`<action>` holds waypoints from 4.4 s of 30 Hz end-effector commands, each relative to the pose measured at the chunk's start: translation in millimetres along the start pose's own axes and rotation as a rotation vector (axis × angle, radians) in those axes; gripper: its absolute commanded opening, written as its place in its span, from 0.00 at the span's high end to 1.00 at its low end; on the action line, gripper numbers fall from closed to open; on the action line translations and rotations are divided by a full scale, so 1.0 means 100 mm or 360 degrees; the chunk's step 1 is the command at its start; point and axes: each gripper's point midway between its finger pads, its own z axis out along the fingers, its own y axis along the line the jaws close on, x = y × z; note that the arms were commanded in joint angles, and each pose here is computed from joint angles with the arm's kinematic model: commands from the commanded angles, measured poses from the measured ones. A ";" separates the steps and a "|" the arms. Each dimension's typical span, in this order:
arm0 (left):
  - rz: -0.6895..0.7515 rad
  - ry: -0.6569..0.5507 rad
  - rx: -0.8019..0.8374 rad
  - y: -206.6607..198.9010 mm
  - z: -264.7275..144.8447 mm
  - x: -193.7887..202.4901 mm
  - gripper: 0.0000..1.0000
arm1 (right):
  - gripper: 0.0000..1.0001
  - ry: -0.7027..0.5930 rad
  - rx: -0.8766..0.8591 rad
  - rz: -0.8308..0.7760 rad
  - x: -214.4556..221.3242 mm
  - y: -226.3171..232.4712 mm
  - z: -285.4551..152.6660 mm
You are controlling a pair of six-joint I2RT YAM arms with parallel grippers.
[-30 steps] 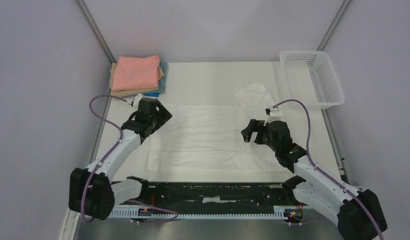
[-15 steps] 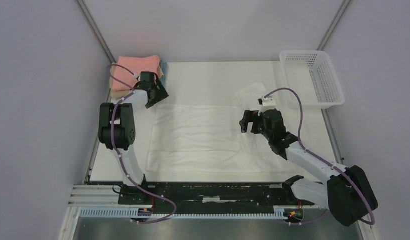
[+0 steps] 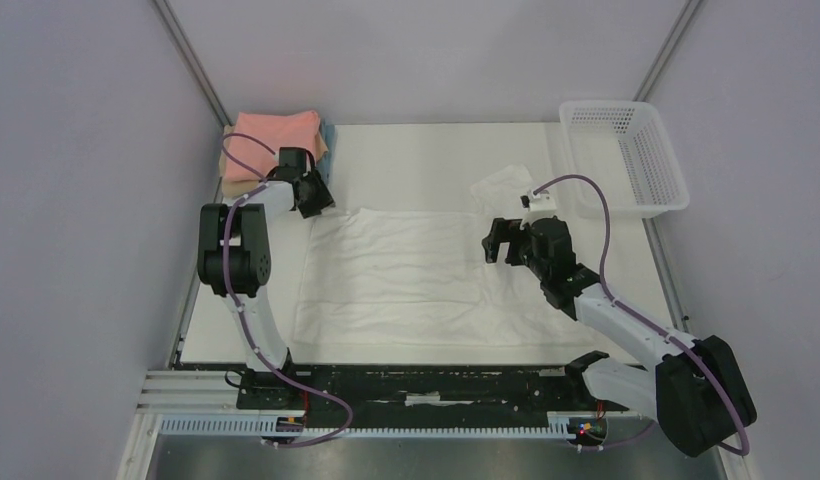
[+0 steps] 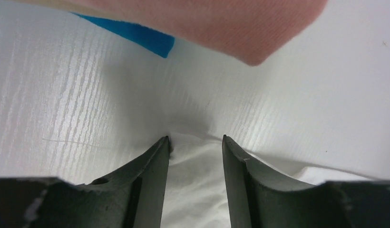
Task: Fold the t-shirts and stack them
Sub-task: Grab the side of the flattened tshirt furthest away from the robot with both arms, then fold the other side of the tshirt into a rectangle
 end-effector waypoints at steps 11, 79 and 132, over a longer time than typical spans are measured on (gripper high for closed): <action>0.0070 0.0113 -0.0012 0.08 -0.08 0.25 0.98 | 0.02 -0.0109 -0.0016 -0.0002 -0.21 0.01 -0.03; -0.0156 -0.0333 -0.0058 -0.07 -0.36 -0.46 0.98 | 1.00 0.0015 0.0484 -0.0073 -1.20 -1.12 2.68; -0.0417 -0.0509 -0.0083 0.60 -1.54 0.74 0.98 | 1.00 0.0108 0.0064 0.0025 0.32 -0.30 -0.72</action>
